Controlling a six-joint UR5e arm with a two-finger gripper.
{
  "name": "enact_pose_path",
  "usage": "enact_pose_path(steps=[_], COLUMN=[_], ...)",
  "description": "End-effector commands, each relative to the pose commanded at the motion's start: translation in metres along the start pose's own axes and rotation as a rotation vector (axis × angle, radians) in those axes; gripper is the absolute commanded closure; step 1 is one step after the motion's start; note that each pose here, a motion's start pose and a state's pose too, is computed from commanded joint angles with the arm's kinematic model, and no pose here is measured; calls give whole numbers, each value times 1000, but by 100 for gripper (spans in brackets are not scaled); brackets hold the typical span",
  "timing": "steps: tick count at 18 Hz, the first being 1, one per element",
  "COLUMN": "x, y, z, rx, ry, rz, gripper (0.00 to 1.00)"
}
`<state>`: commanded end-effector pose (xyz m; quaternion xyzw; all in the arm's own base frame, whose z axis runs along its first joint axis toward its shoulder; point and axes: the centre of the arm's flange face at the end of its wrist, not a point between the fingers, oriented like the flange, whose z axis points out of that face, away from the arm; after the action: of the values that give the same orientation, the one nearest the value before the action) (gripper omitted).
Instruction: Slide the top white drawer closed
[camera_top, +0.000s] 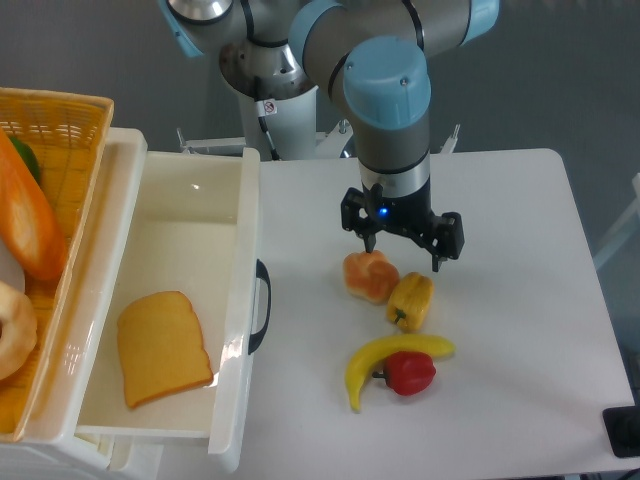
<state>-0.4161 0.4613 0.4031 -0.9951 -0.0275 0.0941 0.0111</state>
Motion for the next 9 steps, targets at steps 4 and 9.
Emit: enact_pose_path(steps=[4, 9], x=[0, 1], y=[-2, -7], z=[14, 25], rx=[-17, -31], ry=[16, 27], rz=[-24, -123], gripper=[0, 0])
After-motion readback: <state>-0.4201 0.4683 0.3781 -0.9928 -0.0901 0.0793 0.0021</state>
